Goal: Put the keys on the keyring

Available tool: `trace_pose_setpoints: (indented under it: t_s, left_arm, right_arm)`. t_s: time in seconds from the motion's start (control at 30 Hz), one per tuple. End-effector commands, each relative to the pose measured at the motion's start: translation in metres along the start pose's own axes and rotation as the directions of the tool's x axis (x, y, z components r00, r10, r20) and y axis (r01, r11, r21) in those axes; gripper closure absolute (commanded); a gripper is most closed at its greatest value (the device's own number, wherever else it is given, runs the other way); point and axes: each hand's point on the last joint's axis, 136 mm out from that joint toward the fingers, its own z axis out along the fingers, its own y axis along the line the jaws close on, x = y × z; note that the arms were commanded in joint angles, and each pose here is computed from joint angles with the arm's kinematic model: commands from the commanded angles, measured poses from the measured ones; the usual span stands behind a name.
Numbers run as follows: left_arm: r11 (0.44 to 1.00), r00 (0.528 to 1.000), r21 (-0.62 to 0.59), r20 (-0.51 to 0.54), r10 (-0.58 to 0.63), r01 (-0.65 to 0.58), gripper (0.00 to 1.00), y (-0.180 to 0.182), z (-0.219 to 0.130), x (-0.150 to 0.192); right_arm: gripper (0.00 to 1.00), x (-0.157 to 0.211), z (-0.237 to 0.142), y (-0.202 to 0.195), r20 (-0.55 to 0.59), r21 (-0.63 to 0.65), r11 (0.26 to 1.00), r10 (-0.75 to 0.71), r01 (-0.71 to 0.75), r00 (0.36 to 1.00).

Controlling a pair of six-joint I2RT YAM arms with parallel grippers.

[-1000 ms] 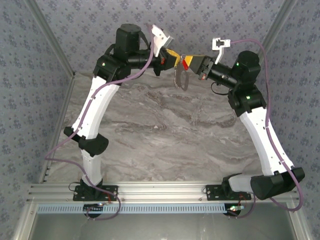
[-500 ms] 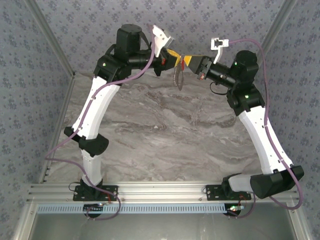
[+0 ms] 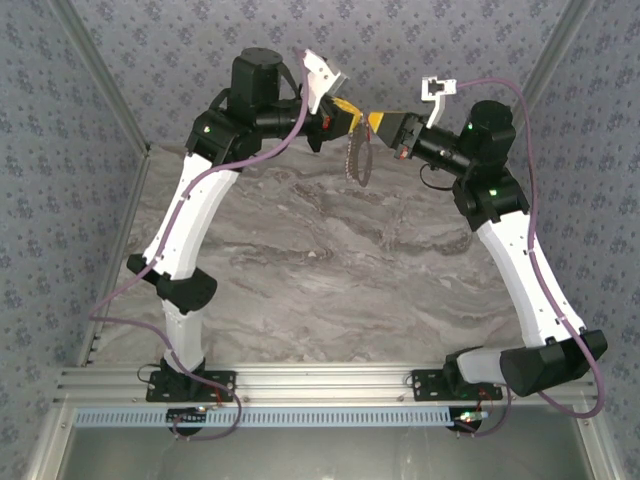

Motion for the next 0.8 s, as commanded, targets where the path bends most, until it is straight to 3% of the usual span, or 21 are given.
trace_pose_setpoints:
  t_s: [0.0,0.37,0.77]
  left_arm:
    - [0.996,0.99,0.001,0.106,0.087,-0.088,1.0,-0.022,-0.033,-0.039]
    - [0.996,0.99,-0.002,0.108,0.094,-0.094,1.0,-0.024,-0.035,-0.041]
    - [0.996,0.989,-0.004,0.121,0.09,-0.09,1.0,-0.021,-0.032,-0.043]
  right_arm:
    - [1.0,0.003,-0.001,-0.012,-0.005,0.035,0.999,-0.006,0.006,1.0]
    - [1.0,0.004,-0.005,-0.023,-0.002,0.058,0.998,0.014,-0.014,1.0]
    - [1.0,0.005,-0.002,-0.01,-0.024,-0.045,0.997,0.056,-0.057,0.998]
